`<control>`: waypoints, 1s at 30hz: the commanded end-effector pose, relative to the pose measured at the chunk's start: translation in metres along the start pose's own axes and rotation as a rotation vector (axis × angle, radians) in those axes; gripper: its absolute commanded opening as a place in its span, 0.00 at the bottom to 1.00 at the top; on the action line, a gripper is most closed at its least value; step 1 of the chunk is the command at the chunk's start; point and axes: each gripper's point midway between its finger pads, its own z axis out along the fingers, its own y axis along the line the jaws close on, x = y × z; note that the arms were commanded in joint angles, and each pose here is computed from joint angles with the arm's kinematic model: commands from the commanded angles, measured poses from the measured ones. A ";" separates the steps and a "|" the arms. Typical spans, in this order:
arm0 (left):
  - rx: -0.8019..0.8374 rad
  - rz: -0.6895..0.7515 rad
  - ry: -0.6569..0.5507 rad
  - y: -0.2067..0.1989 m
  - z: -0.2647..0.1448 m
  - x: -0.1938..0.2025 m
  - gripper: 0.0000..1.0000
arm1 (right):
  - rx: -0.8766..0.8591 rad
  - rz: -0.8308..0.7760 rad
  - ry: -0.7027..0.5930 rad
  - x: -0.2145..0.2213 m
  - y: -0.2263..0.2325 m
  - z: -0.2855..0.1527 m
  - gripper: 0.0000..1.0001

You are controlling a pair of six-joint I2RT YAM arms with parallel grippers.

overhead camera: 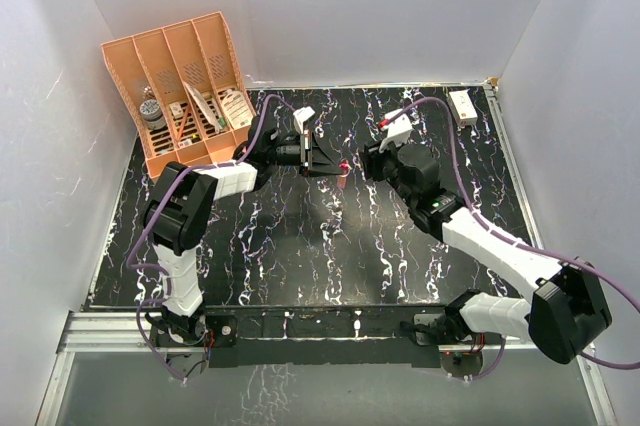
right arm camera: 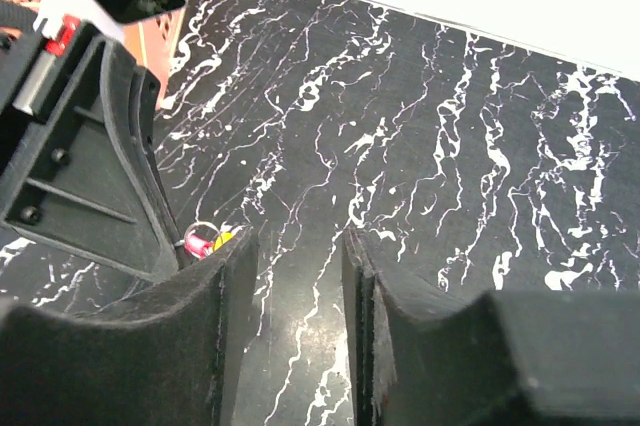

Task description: Put the keys on the keyring

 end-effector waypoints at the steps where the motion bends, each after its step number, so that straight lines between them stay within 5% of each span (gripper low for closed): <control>1: 0.006 0.085 0.021 -0.015 -0.006 0.001 0.00 | -0.110 0.129 -0.094 -0.046 0.006 -0.006 0.41; 15: 0.103 0.182 0.094 -0.028 -0.012 0.016 0.00 | -0.413 0.256 0.012 -0.031 0.041 -0.001 0.45; 30: 0.305 0.166 0.139 -0.042 -0.014 0.023 0.00 | -0.490 0.277 0.005 -0.030 0.046 -0.004 0.42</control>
